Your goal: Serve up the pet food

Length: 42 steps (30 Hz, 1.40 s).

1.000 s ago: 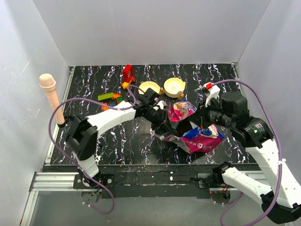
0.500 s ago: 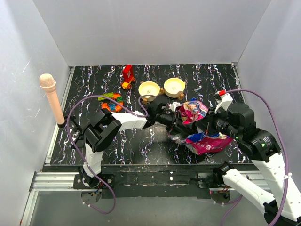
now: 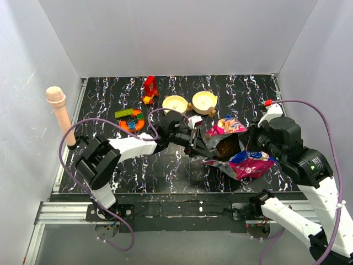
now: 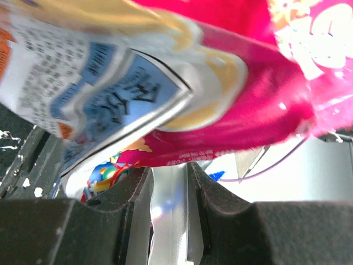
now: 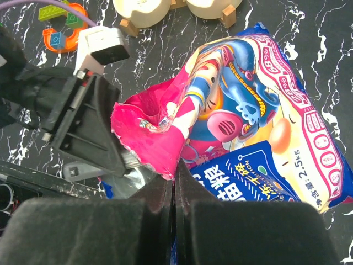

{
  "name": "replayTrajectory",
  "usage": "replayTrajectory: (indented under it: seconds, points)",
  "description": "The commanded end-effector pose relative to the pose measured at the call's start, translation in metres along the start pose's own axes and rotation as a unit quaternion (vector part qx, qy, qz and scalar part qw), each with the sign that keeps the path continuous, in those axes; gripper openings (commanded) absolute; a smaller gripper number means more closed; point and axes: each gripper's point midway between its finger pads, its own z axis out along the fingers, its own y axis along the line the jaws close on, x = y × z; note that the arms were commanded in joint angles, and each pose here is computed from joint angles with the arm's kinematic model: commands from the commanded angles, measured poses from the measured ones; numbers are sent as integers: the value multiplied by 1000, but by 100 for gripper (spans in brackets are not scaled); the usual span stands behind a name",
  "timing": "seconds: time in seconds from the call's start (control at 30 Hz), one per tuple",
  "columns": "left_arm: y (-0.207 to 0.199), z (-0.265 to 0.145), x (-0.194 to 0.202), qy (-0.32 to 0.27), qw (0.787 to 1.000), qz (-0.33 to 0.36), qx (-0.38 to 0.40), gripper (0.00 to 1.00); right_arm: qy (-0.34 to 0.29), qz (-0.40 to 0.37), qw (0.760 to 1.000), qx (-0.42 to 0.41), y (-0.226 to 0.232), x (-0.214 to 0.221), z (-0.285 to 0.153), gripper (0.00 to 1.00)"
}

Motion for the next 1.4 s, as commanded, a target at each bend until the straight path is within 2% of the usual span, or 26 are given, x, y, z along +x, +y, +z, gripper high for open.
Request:
replayTrajectory:
  seconds: [0.0,0.3,0.43,0.5,0.53,0.6,0.63,0.7,0.8,0.87,0.93,1.03,1.1,1.13,1.17,1.2,1.27,1.33,1.37]
  points:
    - [-38,-26,1,-19,997,72,21,0,-66,-21,998,9,-5,-28,-17,1]
    - [-50,-40,16,-20,997,75,-1,0,-60,-16,998,19,-11,-19,-15,1]
    - [-68,-31,-11,-72,994,73,35,0,-68,-13,997,23,-11,-25,-18,1]
    - [-60,-17,-21,-46,996,64,48,0,-68,-14,997,26,-12,-25,-17,1]
    - [-55,-15,-21,-40,997,55,45,0,-68,-15,997,26,-12,-26,-18,1]
    - [-71,-29,-8,-56,994,74,50,0,-70,-14,997,22,-10,-28,-20,1]
    - [-72,-35,-2,-61,995,80,23,0,-70,-16,997,22,-10,-28,-21,1]
    - [-61,-30,-12,-80,992,99,-10,0,-73,-15,997,24,-11,-29,-21,1]
    - [-44,-18,-12,-34,998,53,-8,0,-68,-15,997,19,-10,-26,-18,1]
    - [-52,-37,5,-59,995,74,-35,0,-65,-14,998,20,-9,-27,-19,1]
    - [-50,-42,0,-77,994,66,-28,0,-69,-13,997,18,-9,-25,-17,1]
    - [-19,-16,-18,-30,999,25,-19,0,-66,-15,998,9,-6,-25,-14,1]
    - [-40,-30,-6,-57,997,52,-24,0,-61,-15,998,10,-5,-27,-16,1]
    - [-39,-41,4,-73,995,47,-51,0,-67,-14,998,11,-5,-29,-17,1]
    - [-41,-44,1,-81,995,42,-44,0,-69,-13,997,12,-6,-28,-17,1]
    - [-46,-35,-6,-69,996,55,-10,0,-71,-14,997,11,-6,-27,-16,1]
    - [-15,-14,-17,-24,999,14,-21,0,-64,-16,998,5,-4,-25,-12,1]
    - [-43,-29,-5,-42,999,27,-6,0,-56,-19,998,7,-3,-26,-13,1]
    - [-45,-38,-3,-61,997,44,-27,0,-61,-18,998,9,-4,-29,-15,1]
